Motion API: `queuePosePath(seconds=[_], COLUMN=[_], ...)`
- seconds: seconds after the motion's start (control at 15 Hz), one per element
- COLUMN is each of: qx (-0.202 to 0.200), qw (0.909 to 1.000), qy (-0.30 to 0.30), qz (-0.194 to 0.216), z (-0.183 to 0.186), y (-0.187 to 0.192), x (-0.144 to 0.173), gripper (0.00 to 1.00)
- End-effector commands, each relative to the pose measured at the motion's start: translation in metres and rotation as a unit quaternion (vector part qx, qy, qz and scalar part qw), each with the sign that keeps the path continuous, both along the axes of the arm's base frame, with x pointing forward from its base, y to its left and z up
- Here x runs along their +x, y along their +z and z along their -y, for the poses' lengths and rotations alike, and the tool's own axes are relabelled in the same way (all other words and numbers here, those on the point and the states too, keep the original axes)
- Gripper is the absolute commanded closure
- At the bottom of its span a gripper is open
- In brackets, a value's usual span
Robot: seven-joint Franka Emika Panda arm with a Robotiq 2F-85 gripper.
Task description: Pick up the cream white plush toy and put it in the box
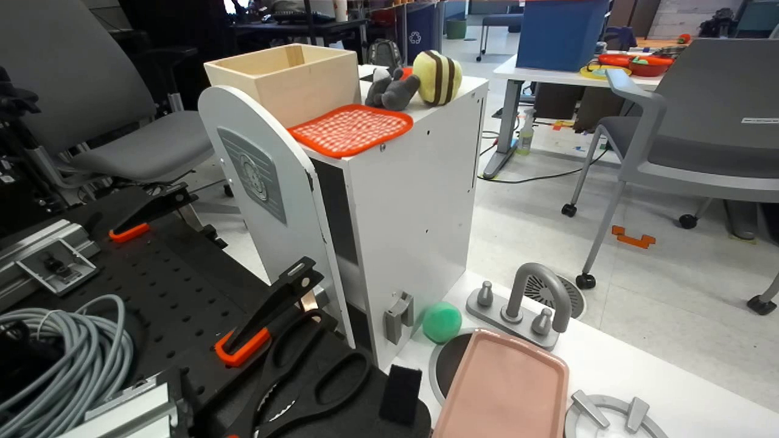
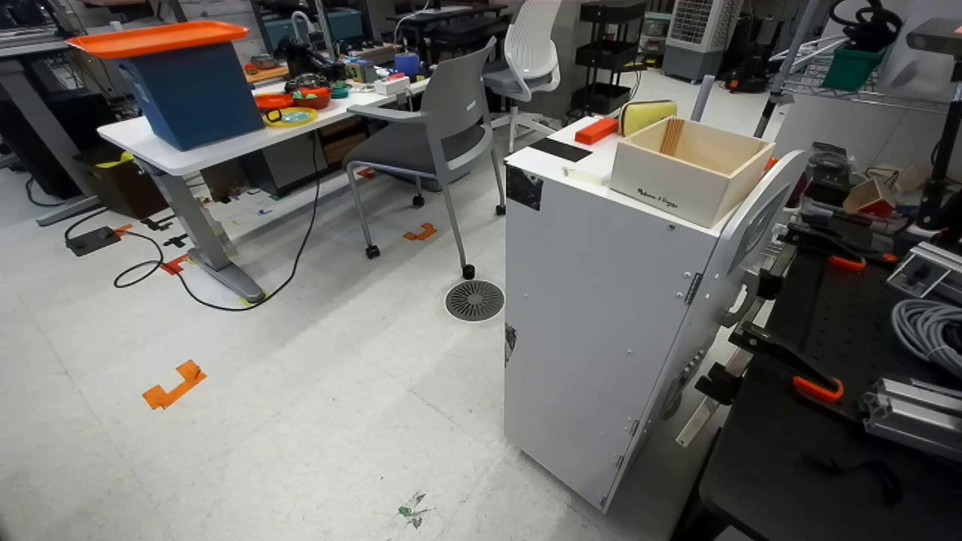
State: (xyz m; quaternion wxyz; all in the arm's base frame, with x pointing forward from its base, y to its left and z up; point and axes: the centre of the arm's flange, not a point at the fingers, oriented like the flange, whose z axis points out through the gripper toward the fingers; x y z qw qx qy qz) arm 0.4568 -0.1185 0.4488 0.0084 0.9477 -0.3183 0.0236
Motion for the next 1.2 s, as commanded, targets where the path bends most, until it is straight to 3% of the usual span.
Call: queuePosePath(seconds=[0.0,0.53,0.73,1.13], qx=[0.0,0.005,0.004,0.002], qw=[1.0,0.9956,0.9956,0.9987], qy=[0.0,0.085,0.082,0.04], qz=[0.0,-0.04,-0.046,-0.03], z=[0.0,-0.021,-0.016,0.028], y=[0.0,-0.028,-0.035,-0.02], x=[0.0,0.01,0.015,0.017], gripper=[0.0,0.0,0.0,0.0])
